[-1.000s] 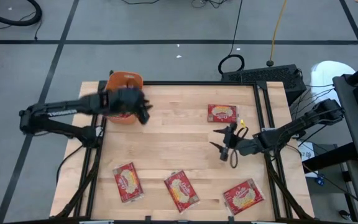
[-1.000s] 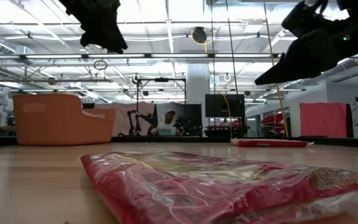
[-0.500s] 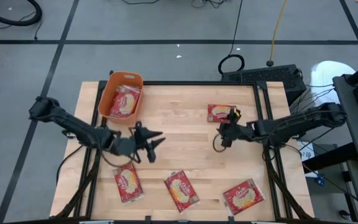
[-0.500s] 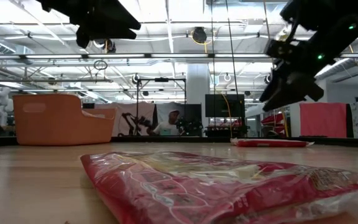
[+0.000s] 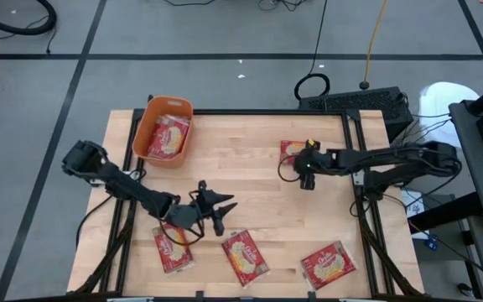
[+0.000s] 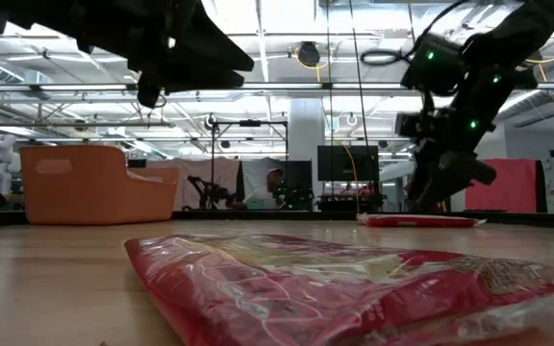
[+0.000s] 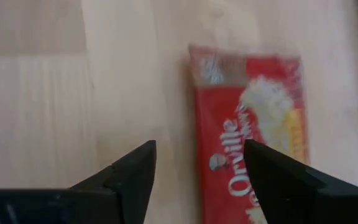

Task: Sort popcorn bags into baskets
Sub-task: Put the red popcorn bag into the orange bin

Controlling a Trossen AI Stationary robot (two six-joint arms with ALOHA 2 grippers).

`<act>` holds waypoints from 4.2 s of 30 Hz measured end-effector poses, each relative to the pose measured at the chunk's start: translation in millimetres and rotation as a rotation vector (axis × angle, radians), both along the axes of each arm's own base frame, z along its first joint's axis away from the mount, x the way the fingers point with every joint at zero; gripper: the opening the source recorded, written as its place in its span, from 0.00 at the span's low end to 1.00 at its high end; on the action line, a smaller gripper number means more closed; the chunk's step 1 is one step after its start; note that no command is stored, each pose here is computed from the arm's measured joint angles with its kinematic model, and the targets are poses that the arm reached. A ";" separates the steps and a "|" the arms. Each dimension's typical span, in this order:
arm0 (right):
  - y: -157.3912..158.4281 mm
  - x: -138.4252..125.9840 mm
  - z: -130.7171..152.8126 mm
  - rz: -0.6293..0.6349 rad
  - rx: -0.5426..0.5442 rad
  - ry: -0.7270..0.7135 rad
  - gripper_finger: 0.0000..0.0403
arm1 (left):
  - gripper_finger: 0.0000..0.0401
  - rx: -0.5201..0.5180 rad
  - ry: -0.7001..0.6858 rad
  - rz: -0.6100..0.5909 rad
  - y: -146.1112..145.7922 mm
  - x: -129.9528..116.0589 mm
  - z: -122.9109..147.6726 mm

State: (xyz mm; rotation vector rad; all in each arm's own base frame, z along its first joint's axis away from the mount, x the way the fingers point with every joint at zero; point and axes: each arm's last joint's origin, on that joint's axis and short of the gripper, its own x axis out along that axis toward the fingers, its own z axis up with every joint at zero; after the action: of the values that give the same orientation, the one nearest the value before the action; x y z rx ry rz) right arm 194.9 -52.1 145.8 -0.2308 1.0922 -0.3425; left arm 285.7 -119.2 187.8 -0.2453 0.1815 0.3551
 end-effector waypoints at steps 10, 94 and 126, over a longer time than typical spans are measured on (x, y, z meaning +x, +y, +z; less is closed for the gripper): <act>-22.0 3.6 -27.6 -0.084 0.042 0.097 0.45 | 0.34 0.009 0.017 -0.004 -1.5 2.7 -8.2; 94.0 43.2 -20.7 0.159 0.338 -0.298 0.10 | 0.29 0.335 0.440 -0.179 1.8 97.1 -77.2; 139.2 31.7 -2.7 0.042 0.120 -0.543 0.49 | 0.29 0.226 0.608 0.007 28.3 86.0 -95.1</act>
State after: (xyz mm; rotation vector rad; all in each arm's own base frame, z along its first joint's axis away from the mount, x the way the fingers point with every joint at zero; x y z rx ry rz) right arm 226.6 87.2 143.1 -0.0459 0.5679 -0.2778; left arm 371.7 -90.9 92.7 0.0933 0.7341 0.4469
